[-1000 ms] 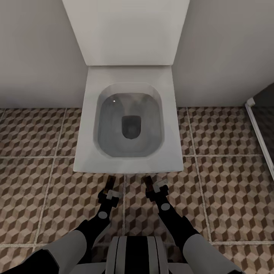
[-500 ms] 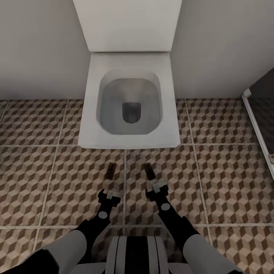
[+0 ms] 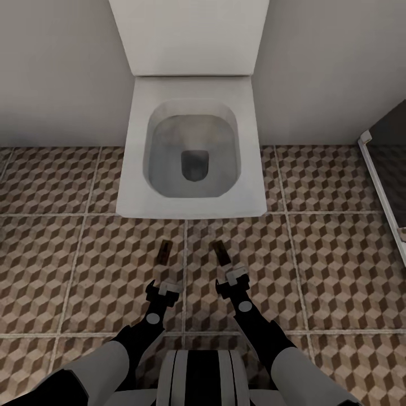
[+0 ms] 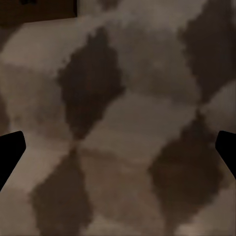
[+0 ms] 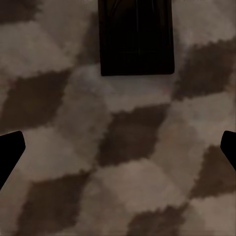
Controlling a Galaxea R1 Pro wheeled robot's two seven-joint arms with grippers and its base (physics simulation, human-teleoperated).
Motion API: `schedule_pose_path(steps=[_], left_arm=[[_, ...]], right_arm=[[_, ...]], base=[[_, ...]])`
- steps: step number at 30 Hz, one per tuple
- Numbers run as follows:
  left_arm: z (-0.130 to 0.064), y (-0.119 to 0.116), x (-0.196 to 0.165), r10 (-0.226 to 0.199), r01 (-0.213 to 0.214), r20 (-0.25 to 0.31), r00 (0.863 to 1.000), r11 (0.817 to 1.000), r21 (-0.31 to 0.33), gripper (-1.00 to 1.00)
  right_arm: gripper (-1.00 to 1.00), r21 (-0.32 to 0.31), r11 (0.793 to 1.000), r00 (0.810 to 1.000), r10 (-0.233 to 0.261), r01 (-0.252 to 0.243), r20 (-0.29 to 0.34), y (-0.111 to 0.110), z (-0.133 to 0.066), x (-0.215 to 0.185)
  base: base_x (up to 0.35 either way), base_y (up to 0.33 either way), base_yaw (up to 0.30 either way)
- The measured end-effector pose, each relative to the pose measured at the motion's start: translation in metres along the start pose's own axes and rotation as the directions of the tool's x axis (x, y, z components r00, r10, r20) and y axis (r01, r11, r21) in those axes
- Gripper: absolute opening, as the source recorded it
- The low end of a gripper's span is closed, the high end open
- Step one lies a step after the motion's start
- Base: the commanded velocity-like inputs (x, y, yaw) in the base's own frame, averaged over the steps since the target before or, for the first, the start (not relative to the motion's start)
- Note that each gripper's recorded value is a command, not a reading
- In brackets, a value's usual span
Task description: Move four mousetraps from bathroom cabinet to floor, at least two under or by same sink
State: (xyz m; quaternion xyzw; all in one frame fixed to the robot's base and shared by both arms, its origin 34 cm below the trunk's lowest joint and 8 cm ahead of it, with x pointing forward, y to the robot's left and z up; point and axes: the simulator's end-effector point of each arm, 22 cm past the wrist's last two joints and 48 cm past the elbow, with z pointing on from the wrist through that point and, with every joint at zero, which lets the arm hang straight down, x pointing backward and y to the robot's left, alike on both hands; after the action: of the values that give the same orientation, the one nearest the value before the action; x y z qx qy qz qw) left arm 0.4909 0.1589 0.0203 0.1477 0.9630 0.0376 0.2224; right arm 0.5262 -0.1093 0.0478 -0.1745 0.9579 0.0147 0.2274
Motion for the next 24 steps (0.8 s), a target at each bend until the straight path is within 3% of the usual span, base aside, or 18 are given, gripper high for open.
schedule_pose_path(steps=[13,24], left_arm=[[-0.001,0.000,-0.001,0.001,-0.001,-0.001,1.000,1.000,0.001,1.00],[-0.009,0.009,-0.027,0.003,-0.002,0.038,0.999,1.000,-0.013,1.00]], right_arm=[[1.00,0.001,1.000,1.000,-0.001,0.001,0.004,-0.001,-0.001,-0.002],[1.00,0.016,1.000,0.999,-0.006,0.005,0.046,-0.009,-0.012,-0.029]], base=[[0.000,0.000,0.000],[0.000,0.000,0.000]])
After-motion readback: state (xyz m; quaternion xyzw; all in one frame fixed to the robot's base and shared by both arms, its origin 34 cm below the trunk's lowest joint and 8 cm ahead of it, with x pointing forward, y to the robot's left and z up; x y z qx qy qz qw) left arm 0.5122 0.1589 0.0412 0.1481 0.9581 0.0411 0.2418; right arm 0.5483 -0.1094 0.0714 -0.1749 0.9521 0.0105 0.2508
